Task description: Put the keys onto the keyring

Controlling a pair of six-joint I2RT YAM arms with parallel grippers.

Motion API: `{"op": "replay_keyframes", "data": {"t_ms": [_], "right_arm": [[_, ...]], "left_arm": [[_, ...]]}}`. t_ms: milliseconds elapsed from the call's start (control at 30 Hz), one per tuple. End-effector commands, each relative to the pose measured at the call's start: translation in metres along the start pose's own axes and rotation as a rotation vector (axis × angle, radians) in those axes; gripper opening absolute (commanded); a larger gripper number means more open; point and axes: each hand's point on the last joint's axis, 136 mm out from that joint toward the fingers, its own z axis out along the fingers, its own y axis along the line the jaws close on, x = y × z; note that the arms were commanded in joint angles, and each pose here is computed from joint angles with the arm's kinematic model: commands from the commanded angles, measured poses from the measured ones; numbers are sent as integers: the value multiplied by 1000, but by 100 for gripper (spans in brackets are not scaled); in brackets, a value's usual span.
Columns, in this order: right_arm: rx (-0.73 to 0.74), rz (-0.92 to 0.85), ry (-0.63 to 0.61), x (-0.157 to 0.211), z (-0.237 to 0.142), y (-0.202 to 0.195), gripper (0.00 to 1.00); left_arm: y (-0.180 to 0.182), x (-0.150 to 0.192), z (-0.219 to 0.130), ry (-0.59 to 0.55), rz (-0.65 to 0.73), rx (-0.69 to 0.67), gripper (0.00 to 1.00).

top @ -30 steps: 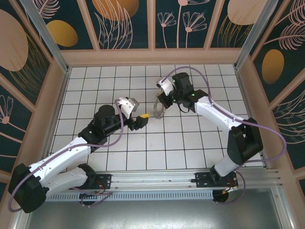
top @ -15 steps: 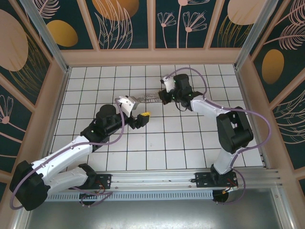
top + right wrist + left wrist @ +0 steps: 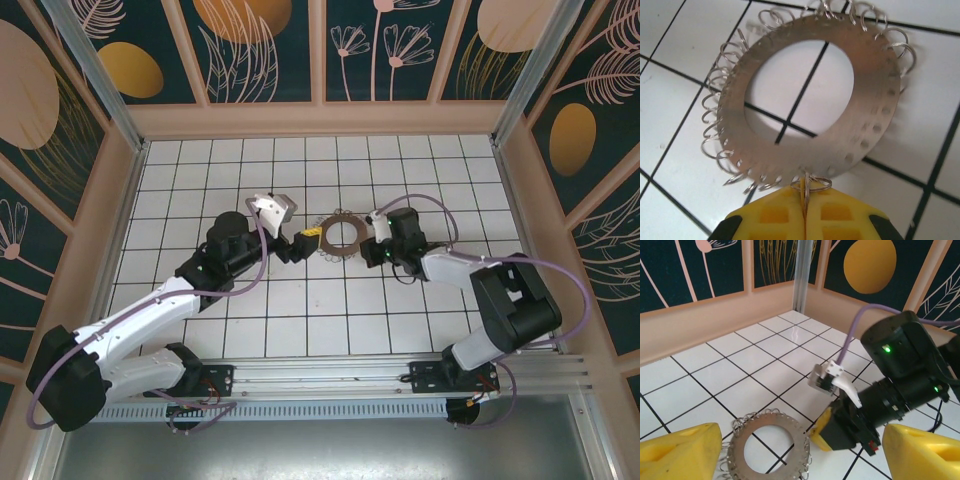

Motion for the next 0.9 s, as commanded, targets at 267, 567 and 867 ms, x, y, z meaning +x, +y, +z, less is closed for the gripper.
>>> {"op": "replay_keyframes", "data": {"t_ms": [267,567,867], "right_arm": [[84,73,-186,-23,-47,-14,37],[225,13,-524,-80,-121,-28,99],[502,146,-811,-86,-189,-105,99]], "left_arm": [[6,-31,4,-84,-31,-42,92],[108,27,-26,-23,-281,-457,99],[181,61,-108,-119,-298,-952,99]]}}
